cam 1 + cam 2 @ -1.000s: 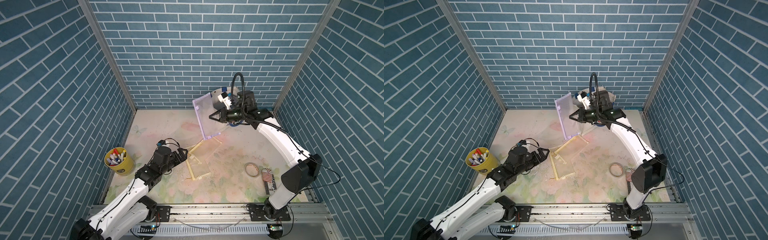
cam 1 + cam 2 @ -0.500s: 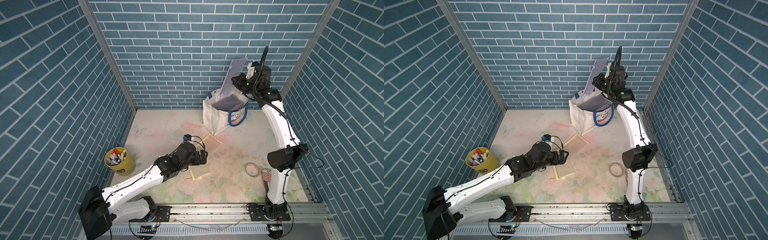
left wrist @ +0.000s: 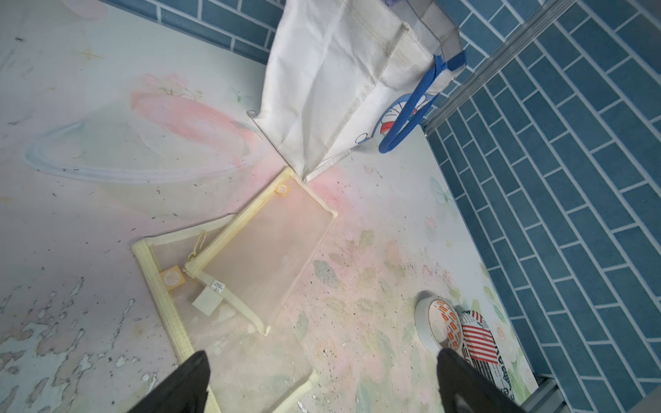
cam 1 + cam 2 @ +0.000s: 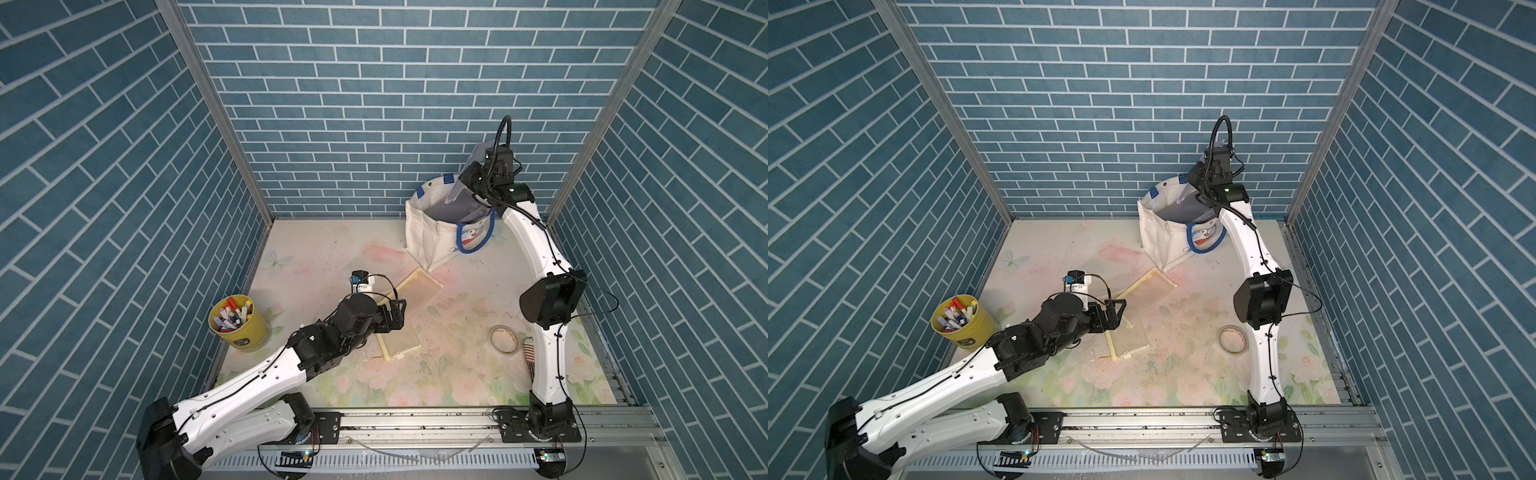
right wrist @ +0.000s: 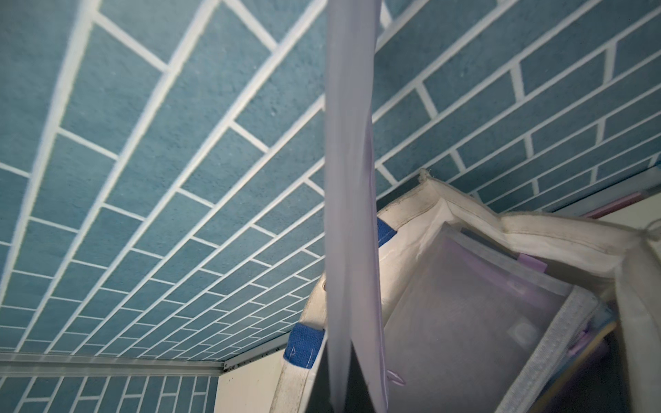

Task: Put the pencil pouch into the canvas bag
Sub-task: Place the pencil pouch in the canvas bag.

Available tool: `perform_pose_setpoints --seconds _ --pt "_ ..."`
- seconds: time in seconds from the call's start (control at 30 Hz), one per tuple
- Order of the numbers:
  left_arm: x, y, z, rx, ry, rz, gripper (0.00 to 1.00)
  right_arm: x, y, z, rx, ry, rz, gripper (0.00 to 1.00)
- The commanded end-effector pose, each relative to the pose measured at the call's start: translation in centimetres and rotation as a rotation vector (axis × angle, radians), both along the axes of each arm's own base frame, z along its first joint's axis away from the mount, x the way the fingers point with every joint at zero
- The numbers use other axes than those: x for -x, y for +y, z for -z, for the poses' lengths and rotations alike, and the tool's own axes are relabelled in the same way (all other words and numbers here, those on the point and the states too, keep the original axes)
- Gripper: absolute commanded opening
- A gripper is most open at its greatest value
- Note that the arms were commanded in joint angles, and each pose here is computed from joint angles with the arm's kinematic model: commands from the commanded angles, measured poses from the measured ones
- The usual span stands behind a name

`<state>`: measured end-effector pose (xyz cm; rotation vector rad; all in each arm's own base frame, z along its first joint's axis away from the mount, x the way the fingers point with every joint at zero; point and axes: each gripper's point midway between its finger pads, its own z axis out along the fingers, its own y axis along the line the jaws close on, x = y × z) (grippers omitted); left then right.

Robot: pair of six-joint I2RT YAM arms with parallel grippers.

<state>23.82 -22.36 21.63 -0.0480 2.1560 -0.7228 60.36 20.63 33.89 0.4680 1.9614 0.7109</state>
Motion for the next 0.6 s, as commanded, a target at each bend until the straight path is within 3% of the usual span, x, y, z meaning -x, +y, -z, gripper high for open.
perform_pose_setpoints --seconds 0.0,0.3,0.47,0.57 --pt "0.1 1.3 0.6 -0.030 -0.009 -0.047 0.99 0.1 1.7 2.1 -0.037 0.025 0.023 0.00" --pt "0.0 2.3 0.7 -0.042 -0.017 -0.087 0.99 2.8 3.3 5.3 -0.095 0.095 0.037 0.00" --pt "-0.2 2.7 1.0 -0.029 -0.028 -0.115 0.99 3.5 3.0 5.1 -0.083 0.108 0.035 0.00" --pt "-0.6 2.4 0.8 -0.017 -0.037 -0.126 0.99 4.1 2.9 4.7 -0.063 0.118 0.022 0.11"
